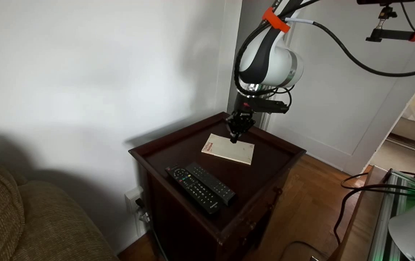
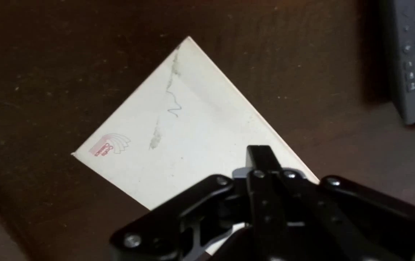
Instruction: Rotate the book on the worktop clockwise once
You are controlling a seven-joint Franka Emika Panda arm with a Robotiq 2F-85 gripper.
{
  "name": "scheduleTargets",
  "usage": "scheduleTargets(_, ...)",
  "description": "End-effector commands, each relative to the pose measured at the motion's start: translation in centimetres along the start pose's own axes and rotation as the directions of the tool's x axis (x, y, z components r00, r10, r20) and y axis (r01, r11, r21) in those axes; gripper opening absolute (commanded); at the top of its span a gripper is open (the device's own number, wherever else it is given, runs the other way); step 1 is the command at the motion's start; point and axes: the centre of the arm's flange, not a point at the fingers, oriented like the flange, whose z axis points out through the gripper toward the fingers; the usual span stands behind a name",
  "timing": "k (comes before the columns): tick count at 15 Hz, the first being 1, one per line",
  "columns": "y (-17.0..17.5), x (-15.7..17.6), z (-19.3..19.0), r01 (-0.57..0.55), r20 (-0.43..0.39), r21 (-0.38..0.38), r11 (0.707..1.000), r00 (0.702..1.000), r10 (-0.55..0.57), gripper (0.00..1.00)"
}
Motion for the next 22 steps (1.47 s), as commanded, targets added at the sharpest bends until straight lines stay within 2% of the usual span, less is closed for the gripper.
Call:
scheduleTargets(1,0.1,0.6,0.4,0.178,0.008,-0.085,0.980,0.984,-0.178,0.00)
scheduleTargets(4,0.2,1.4,0.7,0.313,0.012,-0.136,0.940,0.949,-0.314,0.00)
scheduleTargets(7,1.4,1.5,2.2,0.447,0.022,-0.169,0.878,0.893,-0.450,0.00)
scheduleTargets(10,2.4,1.6,3.6,0.567,-0.005,-0.192,0.801,0.815,-0.579,0.00)
scheduleTargets(13,2.0,1.5,4.3,0.669,-0.058,-0.209,0.713,0.720,-0.692,0.00)
scheduleTargets(15,2.2,1.2,4.9,0.738,-0.050,-0.202,0.643,0.648,-0.760,0.00)
scheduleTargets(16,2.3,0.9,5.3,0.758,-0.029,-0.193,0.624,0.631,-0.775,0.00)
scheduleTargets(19,3.4,0.5,6.4,0.799,0.013,-0.170,0.577,0.587,-0.809,0.00)
scheduleTargets(20,3.7,0.6,6.5,0.803,0.012,-0.170,0.572,0.582,-0.813,0.00)
scheduleTargets(21,3.7,0.4,6.4,0.799,0.013,-0.173,0.576,0.586,-0.810,0.00)
scheduleTargets(22,3.8,0.2,6.4,0.781,0.011,-0.163,0.603,0.612,-0.790,0.00)
